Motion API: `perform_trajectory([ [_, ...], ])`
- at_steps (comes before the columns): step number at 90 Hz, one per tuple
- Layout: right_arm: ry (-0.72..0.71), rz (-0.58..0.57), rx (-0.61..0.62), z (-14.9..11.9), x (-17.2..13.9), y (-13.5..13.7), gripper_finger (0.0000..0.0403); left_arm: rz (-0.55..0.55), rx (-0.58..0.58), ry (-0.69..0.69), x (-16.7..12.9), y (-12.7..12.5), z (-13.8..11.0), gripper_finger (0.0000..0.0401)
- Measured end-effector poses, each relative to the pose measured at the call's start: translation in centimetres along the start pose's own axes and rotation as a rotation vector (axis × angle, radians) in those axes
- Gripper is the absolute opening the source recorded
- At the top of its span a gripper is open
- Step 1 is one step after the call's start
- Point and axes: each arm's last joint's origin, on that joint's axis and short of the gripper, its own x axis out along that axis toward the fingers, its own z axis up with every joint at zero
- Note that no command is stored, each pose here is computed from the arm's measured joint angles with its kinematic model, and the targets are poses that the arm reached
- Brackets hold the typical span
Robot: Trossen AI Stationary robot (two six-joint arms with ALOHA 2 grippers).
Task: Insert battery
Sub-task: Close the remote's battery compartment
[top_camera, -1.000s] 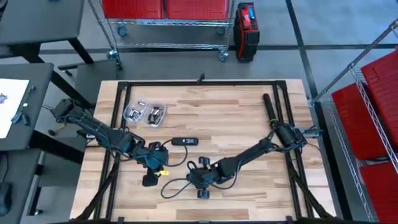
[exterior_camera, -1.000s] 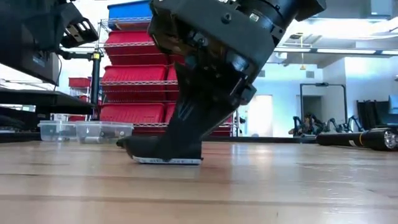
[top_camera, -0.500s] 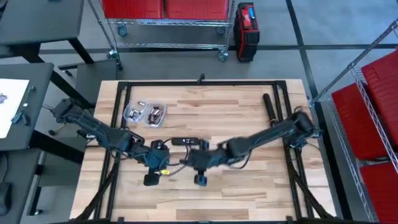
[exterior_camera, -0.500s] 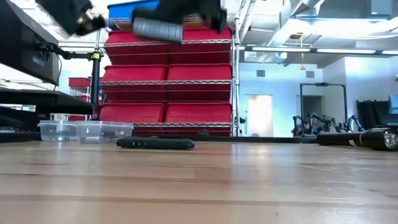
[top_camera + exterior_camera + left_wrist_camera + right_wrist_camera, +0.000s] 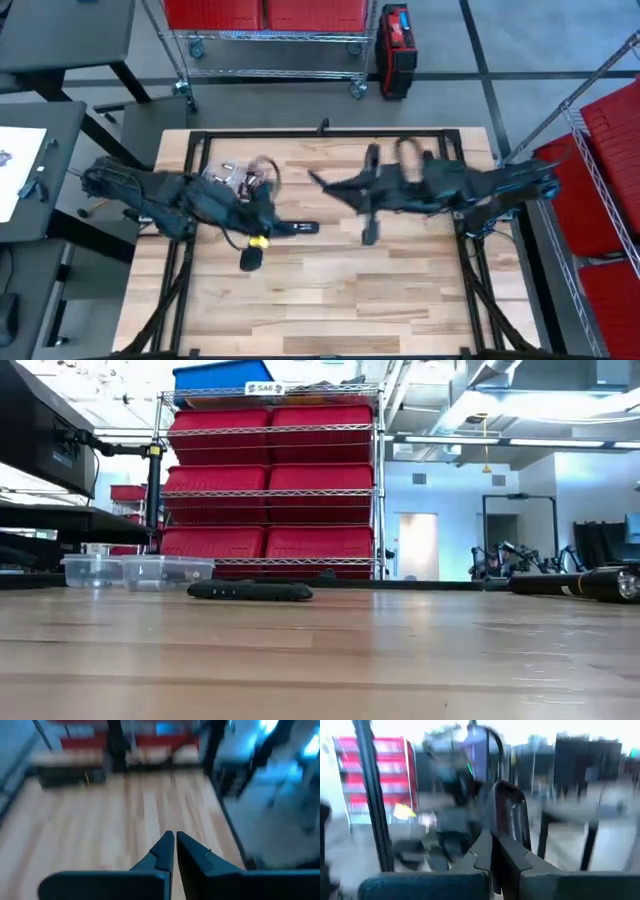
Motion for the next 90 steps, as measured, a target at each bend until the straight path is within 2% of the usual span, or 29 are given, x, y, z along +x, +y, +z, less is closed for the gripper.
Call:
perform_trajectory([
  [7,-0.1,0.061,-0.001,0.9,0.0,0.1,0.0,-0.003,-0.055,-0.119,-0.4,0.2,1.6,0.0],
  [20,-0.228,0.183,0.011,1.4,0.5,0.6,0.0,-0.002,-0.056,-0.346,-0.9,0.7,4.0,0.0008],
  [30,-0.26,0.243,0.032,0.6,1.4,1.1,0.0,0.001,-0.057,-0.442,-1.3,0.9,5.0,0.0044],
  [36,-0.277,0.268,0.039,0.0,2.0,1.4,0.0,-0.038,-0.059,-0.481,-1.4,0.8,5.3,0.0075],
  [46,-0.305,0.281,0.06,-0.5,2.6,1.7,0.0,-0.159,-0.044,-0.512,-1.5,0.4,5.6,0.0124],
  [56,-0.299,0.304,0.085,-0.9,3.0,1.7,0.0,-0.297,-0.014,-0.508,-1.5,0.0,5.6,0.0152],
  [90,-0.307,0.398,0.11,-1.2,2.9,3.2,0.0,-0.294,0.008,-0.477,-1.3,0.1,5.3,0.0159],
])
